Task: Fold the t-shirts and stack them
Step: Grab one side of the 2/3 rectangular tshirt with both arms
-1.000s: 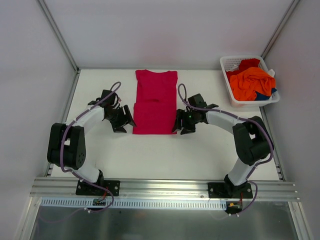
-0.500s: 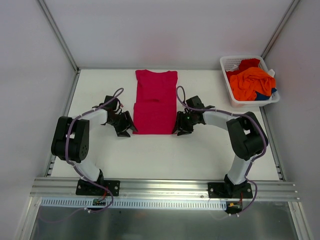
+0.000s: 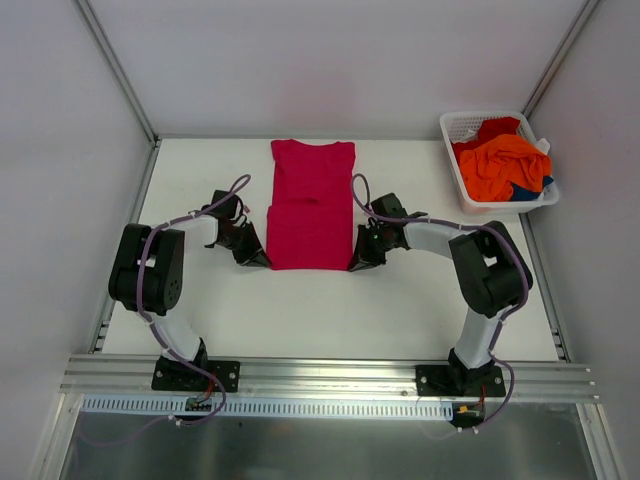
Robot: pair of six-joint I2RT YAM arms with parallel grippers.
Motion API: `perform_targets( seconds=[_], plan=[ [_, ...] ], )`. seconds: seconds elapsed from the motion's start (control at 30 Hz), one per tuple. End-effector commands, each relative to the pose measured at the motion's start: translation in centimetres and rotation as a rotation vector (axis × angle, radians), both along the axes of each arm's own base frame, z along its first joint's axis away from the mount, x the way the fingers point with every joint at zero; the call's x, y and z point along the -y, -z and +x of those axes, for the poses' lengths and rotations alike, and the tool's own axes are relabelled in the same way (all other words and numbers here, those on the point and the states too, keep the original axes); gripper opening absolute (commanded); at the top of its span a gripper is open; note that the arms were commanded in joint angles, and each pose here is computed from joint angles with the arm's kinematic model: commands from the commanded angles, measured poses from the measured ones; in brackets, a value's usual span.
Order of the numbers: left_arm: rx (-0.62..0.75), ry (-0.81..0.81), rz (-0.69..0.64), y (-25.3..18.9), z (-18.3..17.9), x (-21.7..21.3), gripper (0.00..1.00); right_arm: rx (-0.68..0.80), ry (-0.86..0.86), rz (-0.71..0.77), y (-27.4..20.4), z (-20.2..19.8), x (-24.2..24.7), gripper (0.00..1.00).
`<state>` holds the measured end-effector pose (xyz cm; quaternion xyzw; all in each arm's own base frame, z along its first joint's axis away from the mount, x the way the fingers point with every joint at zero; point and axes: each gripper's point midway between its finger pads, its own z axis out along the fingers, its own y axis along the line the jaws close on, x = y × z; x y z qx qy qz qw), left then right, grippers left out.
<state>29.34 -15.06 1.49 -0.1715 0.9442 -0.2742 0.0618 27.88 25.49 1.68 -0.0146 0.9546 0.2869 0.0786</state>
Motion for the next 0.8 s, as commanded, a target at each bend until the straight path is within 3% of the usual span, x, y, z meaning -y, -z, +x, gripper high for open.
perform_targets(
  seconds=[0.0,0.4,0.77],
  plan=[
    [-0.016,0.009,0.044,1.1,-0.8,-0.6,0.0,-0.001,-0.016,-0.026,0.2,-0.8,0.6,0.0],
    [-0.052,-0.106,0.094,1.4,-9.6,-2.3,0.0,-0.014,-0.022,-0.073,0.9,-8.8,3.6,0.0],
    [-0.065,-0.154,0.04,-1.9,-16.9,0.7,0.0,0.037,-0.001,-0.07,-2.4,-16.0,4.0,0.0]
  ],
)
